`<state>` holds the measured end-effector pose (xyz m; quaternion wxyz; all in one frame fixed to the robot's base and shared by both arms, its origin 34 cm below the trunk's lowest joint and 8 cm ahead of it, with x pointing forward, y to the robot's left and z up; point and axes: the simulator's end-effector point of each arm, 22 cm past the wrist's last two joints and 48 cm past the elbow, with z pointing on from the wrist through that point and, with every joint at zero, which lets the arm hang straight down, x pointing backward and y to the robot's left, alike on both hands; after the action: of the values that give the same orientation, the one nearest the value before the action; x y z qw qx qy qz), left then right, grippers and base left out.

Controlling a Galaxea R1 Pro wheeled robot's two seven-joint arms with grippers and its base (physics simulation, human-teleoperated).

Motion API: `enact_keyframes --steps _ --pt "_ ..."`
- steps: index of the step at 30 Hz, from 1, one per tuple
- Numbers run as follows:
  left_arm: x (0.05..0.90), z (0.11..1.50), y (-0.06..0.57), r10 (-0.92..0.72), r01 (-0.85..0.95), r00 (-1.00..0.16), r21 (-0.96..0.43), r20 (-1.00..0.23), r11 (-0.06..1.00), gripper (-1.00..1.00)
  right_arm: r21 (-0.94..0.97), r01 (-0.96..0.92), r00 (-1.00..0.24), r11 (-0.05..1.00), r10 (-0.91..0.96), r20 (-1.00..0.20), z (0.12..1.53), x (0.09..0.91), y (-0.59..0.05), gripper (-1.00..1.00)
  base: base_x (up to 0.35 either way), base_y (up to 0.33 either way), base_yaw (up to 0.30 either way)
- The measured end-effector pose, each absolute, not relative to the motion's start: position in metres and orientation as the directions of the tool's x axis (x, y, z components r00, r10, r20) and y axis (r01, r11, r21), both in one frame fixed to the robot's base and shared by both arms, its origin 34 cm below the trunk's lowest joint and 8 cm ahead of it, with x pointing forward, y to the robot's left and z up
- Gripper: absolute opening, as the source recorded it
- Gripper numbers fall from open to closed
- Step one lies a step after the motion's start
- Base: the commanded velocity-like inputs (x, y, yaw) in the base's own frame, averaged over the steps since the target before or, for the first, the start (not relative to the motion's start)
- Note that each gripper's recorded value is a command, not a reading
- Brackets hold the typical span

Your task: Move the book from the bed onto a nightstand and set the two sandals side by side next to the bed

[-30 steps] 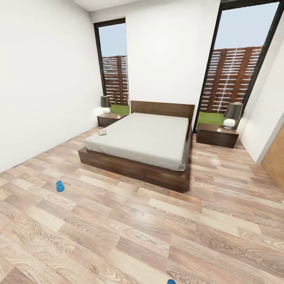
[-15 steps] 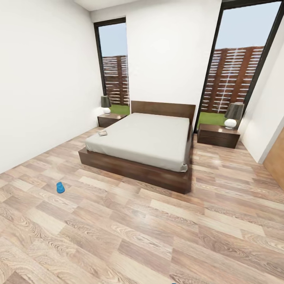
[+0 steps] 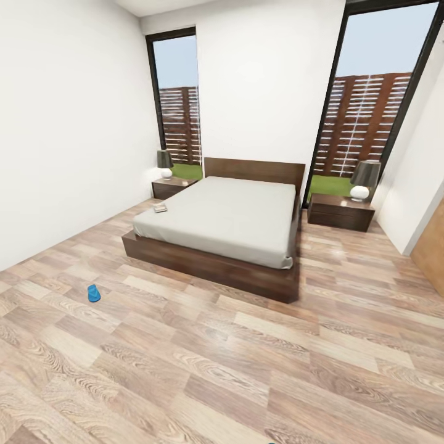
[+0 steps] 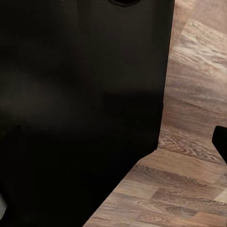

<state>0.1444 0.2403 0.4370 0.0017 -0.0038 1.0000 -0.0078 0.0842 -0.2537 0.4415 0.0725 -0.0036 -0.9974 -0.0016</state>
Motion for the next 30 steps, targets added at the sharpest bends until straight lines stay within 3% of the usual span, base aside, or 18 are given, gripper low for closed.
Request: enact_keyframes --steps 11,20,30 --pt "0.1444 0.4370 0.2399 -0.008 -0.008 -1.000 -0.016 -0.003 1.000 1.00 0.003 0.008 -0.990 1.000 0.007 0.144 0.4415 0.0845 -0.2537 1.00 0.000 0.000 -0.180" --pt "0.1443 0.4370 0.2399 -0.008 -0.008 -1.000 -0.016 -0.003 1.000 1.00 0.003 0.008 -0.989 1.000 0.007 0.145 0.4415 0.0843 -0.2537 1.00 0.001 0.008 -0.028" --pt "0.1469 0.4369 0.2399 -0.008 -0.008 -1.000 -0.016 -0.008 1.000 1.00 0.003 0.007 -0.990 1.000 0.007 0.144 0.4415 0.0846 -0.2537 1.00 0.056 0.184 -0.002"
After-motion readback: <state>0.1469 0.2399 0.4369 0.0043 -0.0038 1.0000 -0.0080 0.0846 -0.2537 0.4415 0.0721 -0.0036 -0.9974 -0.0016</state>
